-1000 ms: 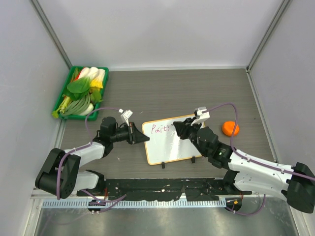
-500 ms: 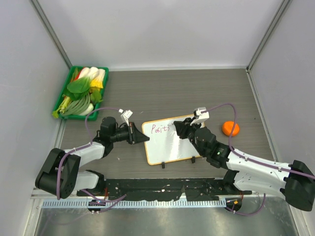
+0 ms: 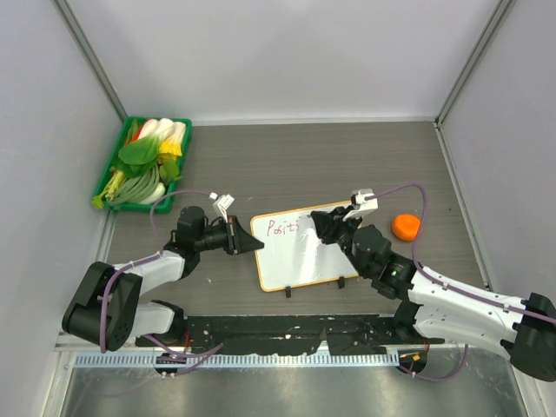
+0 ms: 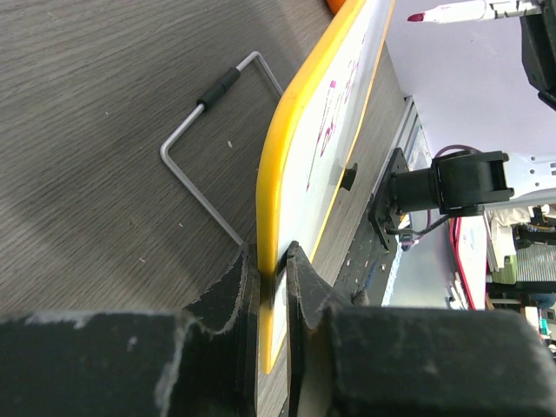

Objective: Write a sentence on the whiteboard
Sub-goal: Write on the whiteboard at the whiteboard stand.

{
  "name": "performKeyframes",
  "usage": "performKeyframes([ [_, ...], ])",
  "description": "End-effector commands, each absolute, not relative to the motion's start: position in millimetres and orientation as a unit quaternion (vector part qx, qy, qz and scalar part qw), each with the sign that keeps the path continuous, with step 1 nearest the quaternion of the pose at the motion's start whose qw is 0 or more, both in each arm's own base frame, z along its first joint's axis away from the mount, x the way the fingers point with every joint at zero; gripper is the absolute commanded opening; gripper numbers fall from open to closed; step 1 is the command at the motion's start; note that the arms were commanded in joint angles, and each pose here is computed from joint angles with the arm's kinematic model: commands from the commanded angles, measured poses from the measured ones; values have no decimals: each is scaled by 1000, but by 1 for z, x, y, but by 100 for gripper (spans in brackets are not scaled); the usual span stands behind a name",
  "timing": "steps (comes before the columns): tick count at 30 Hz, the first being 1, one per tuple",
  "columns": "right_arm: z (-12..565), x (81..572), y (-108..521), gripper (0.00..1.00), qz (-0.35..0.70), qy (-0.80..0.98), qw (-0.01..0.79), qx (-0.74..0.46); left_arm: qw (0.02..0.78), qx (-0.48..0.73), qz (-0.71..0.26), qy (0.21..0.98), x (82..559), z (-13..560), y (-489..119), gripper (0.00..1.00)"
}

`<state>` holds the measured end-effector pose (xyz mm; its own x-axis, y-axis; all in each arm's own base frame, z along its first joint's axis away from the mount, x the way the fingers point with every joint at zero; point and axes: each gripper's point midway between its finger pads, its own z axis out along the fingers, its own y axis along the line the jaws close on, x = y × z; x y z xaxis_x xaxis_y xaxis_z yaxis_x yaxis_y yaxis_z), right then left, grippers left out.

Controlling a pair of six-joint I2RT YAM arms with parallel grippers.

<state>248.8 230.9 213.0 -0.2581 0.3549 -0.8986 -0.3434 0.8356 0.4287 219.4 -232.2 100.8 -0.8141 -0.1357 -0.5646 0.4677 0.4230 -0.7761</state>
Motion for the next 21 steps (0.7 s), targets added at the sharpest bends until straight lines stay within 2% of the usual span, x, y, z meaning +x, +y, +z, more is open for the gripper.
performKeyframes([
  [1,223,249,228,1,291,730,618,10,294,93,-481,821,227,78,-223,0],
  [21,184,250,222,1,260,758,598,15,294,94,-482,820,227,78,-223,0],
])
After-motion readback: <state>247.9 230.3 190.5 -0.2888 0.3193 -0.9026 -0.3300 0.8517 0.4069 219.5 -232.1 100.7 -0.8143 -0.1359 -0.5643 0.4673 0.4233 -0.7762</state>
